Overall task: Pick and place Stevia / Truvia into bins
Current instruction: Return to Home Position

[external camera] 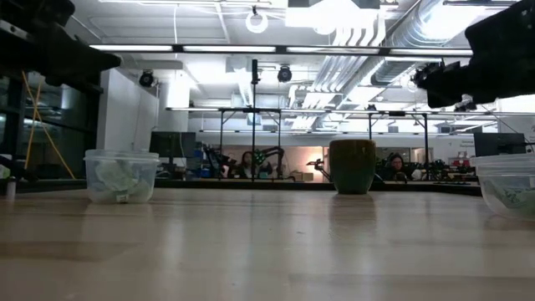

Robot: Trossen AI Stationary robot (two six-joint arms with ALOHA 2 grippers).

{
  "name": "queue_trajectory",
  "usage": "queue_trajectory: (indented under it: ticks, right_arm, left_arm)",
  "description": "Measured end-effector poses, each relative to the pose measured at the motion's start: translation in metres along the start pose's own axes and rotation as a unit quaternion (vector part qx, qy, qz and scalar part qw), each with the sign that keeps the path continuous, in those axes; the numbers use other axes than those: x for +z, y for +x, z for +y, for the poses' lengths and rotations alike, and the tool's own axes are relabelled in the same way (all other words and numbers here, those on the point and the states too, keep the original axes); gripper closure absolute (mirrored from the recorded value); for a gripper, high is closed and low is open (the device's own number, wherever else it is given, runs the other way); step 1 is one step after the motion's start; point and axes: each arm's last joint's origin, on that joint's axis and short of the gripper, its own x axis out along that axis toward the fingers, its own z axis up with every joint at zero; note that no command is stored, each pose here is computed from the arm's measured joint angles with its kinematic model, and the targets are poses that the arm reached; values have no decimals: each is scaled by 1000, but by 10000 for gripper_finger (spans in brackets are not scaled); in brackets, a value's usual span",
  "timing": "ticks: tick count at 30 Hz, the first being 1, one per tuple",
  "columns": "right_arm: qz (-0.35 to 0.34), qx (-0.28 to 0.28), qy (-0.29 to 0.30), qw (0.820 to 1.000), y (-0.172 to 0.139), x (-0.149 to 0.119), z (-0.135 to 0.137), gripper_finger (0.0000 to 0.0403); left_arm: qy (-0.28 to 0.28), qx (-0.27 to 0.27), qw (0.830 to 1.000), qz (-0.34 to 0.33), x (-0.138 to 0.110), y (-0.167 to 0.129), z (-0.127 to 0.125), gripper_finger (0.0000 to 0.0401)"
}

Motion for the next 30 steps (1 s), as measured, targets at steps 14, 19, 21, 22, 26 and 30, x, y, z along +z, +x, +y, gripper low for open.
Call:
queue_trajectory:
  ticks: [14,19,21,22,26,30]
  right_arm:
    - [-37,-34,1,999,-3,7,-2,320]
    - [-41,-50,-24,998,-3,8,-3,320]
    - [-38,-58,-21,997,-3,8,-3,320]
    - [-39,-59,-9,997,-3,8,-3,320]
    - [-39,-58,34,997,-3,8,-3,320]
    - [-33,-57,45,997,-3,6,-3,320]
  left_arm:
    - [10,26,999,-19,-3,3,0,366]
    - [29,-18,999,-35,-12,9,-5,379]
    - [43,-32,997,-48,-10,8,-6,379]
    - [47,-31,997,-50,-10,7,-5,373]
    - [44,-31,997,-51,-9,7,-5,320]
    - [42,-24,998,-46,-10,8,-5,282]
